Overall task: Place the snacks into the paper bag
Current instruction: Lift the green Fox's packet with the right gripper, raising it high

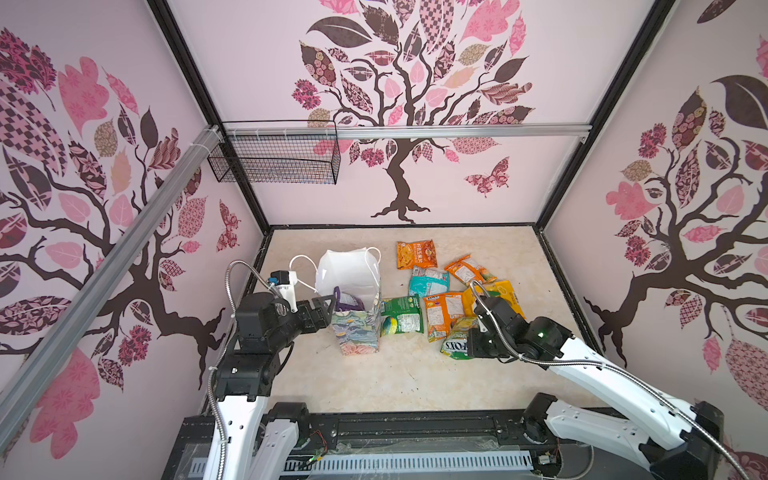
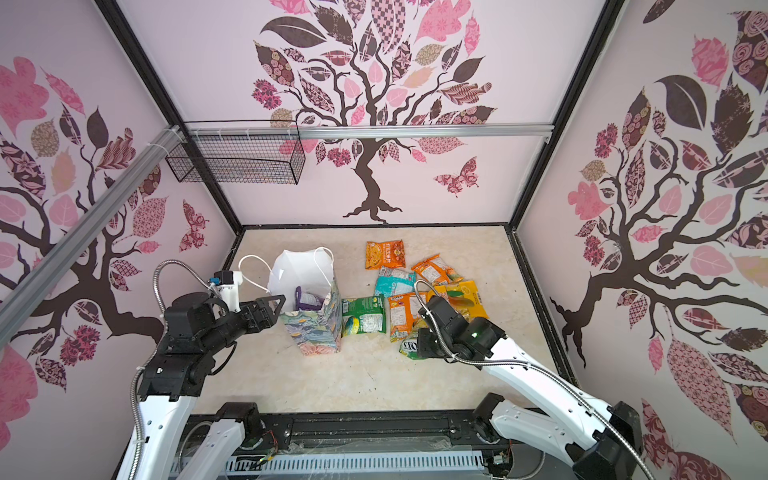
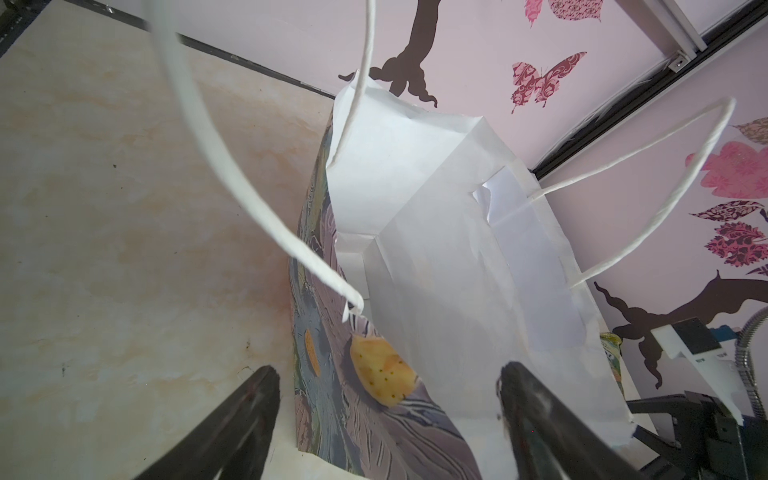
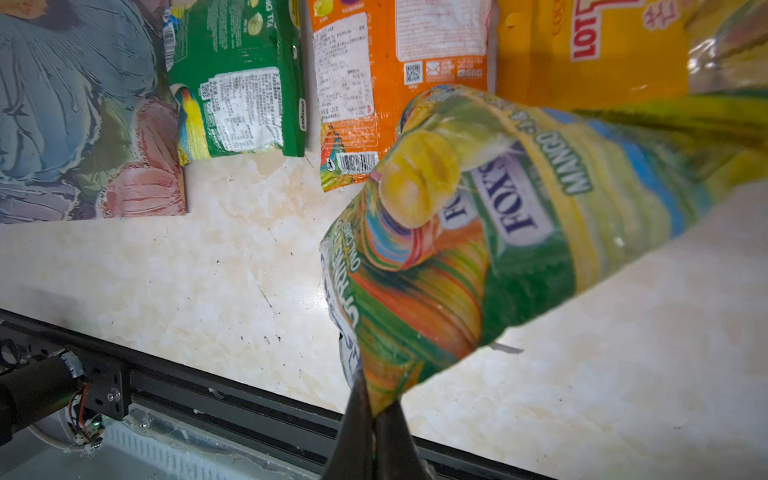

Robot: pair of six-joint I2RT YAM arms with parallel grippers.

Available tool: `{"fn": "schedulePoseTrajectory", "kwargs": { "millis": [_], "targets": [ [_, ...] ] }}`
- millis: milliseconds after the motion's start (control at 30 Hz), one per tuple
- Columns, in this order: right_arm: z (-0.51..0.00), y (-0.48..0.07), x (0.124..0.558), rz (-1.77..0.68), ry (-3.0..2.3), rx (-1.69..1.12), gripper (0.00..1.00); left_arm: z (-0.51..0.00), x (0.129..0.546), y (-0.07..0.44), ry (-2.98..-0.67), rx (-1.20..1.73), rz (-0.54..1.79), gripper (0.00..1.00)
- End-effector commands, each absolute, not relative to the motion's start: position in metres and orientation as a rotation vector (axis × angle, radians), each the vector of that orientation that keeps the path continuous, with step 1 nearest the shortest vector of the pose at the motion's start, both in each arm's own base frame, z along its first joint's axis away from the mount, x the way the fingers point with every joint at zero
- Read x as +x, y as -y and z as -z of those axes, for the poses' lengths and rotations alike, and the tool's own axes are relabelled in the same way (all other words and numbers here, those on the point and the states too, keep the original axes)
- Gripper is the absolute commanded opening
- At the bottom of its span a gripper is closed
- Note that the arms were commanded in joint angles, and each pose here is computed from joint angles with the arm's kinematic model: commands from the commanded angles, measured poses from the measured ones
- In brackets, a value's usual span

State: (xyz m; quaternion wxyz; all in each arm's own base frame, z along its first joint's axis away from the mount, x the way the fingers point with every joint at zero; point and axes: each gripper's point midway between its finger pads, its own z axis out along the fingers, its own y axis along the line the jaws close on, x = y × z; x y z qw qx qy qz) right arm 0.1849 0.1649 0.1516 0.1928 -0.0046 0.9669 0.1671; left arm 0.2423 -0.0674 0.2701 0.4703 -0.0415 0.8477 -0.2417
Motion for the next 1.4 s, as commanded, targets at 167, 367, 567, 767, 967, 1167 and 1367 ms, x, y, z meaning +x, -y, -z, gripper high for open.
{"fn": "schedulePoseTrajectory", "kwargs": {
  "millis": [167,367,567,767,967,1167,1367],
  "targets": [
    [-0.209,-0.175,0.205,-0.446,-2.618,-0.134,0.0,-0.266,0.243,0.064,-2.078,-0.12,0.576,0.87],
    [-0.246,-0.188,0.216,-0.498,-2.55,-0.19,0.0,-0.268,0.242,0.062,-2.071,-0.129,0.566,0.87],
    [-0.289,-0.208,0.223,-0.611,-2.46,-0.259,0.0,-0.268,0.242,0.063,-2.067,-0.13,0.568,0.87],
    [-0.333,-0.222,0.234,-0.666,-2.364,-0.314,0.0,-0.266,0.243,0.065,-2.077,-0.117,0.578,0.84],
    [-0.373,-0.235,0.251,-0.675,-2.263,-0.356,0.0,-0.264,0.244,0.066,-2.087,-0.112,0.584,0.81],
    [-0.418,-0.252,0.267,-0.705,-2.154,-0.405,0.0,-0.264,0.244,0.068,-2.089,-0.105,0.592,0.78],
    [-0.461,-0.275,0.273,-0.778,-2.039,-0.462,0.0,-0.266,0.244,0.071,-2.079,-0.088,0.616,0.78]
  ]
}}
